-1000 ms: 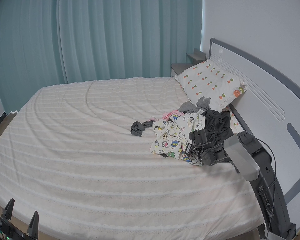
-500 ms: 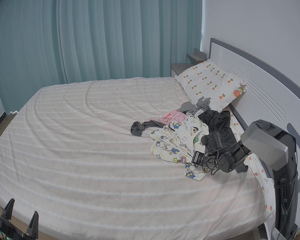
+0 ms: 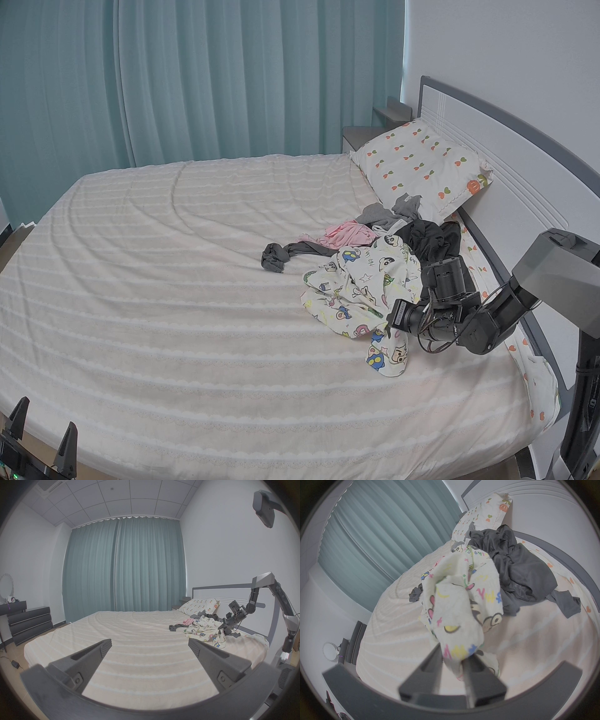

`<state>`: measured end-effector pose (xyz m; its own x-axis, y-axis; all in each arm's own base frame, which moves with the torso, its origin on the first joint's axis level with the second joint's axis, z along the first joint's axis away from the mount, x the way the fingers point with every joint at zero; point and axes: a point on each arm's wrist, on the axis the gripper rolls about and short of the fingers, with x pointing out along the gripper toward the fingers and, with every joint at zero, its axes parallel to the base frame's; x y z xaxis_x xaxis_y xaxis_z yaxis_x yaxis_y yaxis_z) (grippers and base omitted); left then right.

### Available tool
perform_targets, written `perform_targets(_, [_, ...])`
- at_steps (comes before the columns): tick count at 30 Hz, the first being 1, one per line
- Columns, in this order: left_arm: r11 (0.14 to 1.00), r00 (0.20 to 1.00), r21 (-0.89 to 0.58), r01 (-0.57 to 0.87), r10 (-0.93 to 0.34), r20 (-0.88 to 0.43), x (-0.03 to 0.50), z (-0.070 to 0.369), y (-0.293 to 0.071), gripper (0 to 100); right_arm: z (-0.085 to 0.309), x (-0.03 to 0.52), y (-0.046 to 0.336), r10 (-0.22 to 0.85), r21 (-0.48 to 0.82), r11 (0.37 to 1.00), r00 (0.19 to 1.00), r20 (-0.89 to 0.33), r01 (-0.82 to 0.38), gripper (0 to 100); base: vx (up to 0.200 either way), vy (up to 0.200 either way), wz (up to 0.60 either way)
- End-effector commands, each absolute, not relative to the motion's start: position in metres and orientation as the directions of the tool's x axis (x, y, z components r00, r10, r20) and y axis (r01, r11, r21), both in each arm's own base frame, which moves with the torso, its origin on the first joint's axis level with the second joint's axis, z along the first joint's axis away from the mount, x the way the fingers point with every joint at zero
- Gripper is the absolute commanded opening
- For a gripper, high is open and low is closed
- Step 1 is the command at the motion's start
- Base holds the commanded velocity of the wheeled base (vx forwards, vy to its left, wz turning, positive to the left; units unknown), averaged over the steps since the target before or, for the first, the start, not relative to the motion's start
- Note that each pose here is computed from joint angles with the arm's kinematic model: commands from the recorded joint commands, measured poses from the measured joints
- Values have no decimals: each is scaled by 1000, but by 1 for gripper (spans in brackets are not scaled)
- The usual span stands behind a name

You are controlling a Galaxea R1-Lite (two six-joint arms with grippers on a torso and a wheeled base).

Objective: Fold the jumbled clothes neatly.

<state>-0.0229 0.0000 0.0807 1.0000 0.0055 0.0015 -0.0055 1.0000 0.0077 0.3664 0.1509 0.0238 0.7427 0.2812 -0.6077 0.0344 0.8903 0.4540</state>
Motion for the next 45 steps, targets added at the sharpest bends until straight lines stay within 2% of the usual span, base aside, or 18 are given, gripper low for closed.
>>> perform_targets(1, [1000, 1000, 8, -6, 6, 0, -23, 75, 0, 100, -9, 380, 150, 251, 424, 903, 717, -651, 69, 100, 0, 0, 0])
perform_targets(6, [1000, 1000, 8, -6, 6, 0, -23, 75, 0, 100, -19, 379, 138, 226, 405, 909, 700, -677, 98, 100, 0, 0, 0])
perform_targets(20, [1000, 1000, 8, -6, 6, 0, -23, 75, 0, 100, -13, 349, 108, 190, 359, 928, 709, -679, 95, 100, 0, 0, 0])
perform_targets(27, [1000, 1000, 8, -6, 6, 0, -23, 75, 0, 100, -38, 344, 93, 156, 345, 926, 680, -716, 152, 100, 0, 0, 0])
perform_targets(40, [1000, 1000, 8, -6, 6, 0, -23, 75, 0, 100, -70, 360, 108, 169, 345, 929, 678, -715, 132, 100, 0, 0, 0])
perform_targets(41, [1000, 1000, 8, -6, 6, 0, -23, 75, 0, 100, -72, 360, 110, 173, 345, 930, 675, -717, 128, 0, 0, 0, 0])
perform_targets(45, [1000, 1000, 8, -6, 6, 0, -23, 75, 0, 100, -72, 360, 112, 181, 350, 929, 682, -709, 117, 0, 0, 0, 0])
